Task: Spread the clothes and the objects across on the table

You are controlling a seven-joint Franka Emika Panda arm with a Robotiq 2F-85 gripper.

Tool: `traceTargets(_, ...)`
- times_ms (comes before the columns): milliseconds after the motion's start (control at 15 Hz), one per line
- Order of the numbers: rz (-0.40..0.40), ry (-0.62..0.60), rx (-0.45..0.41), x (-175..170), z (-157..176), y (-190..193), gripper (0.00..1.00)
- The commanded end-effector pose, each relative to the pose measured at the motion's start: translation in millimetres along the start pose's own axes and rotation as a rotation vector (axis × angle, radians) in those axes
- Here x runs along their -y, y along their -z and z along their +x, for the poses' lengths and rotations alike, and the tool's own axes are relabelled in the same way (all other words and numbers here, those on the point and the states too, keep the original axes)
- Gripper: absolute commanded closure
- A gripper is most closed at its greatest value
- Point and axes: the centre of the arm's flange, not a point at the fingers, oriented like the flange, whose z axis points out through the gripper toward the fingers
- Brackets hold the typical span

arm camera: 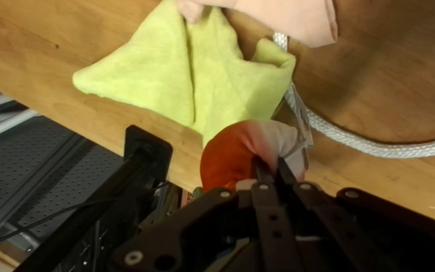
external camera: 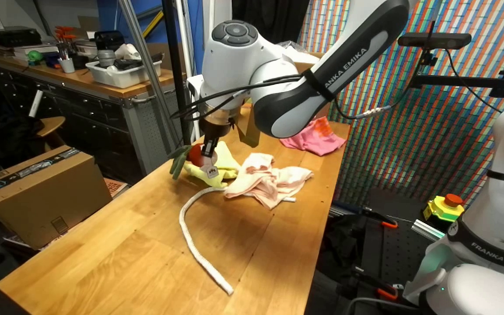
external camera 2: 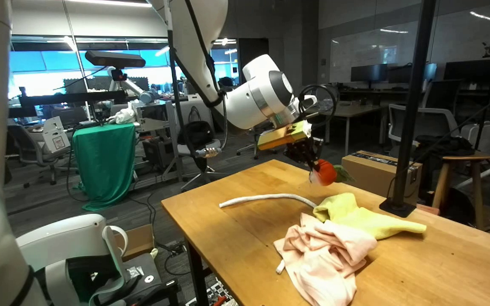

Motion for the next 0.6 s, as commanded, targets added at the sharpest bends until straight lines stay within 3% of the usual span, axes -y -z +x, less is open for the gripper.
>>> traceTargets(0, -0.086, -0.056, -0.087, -16, -3, 28, 0.98)
traceTargets(533, -0.27, -0.171, -0.172, -80, -2, 29, 0.98)
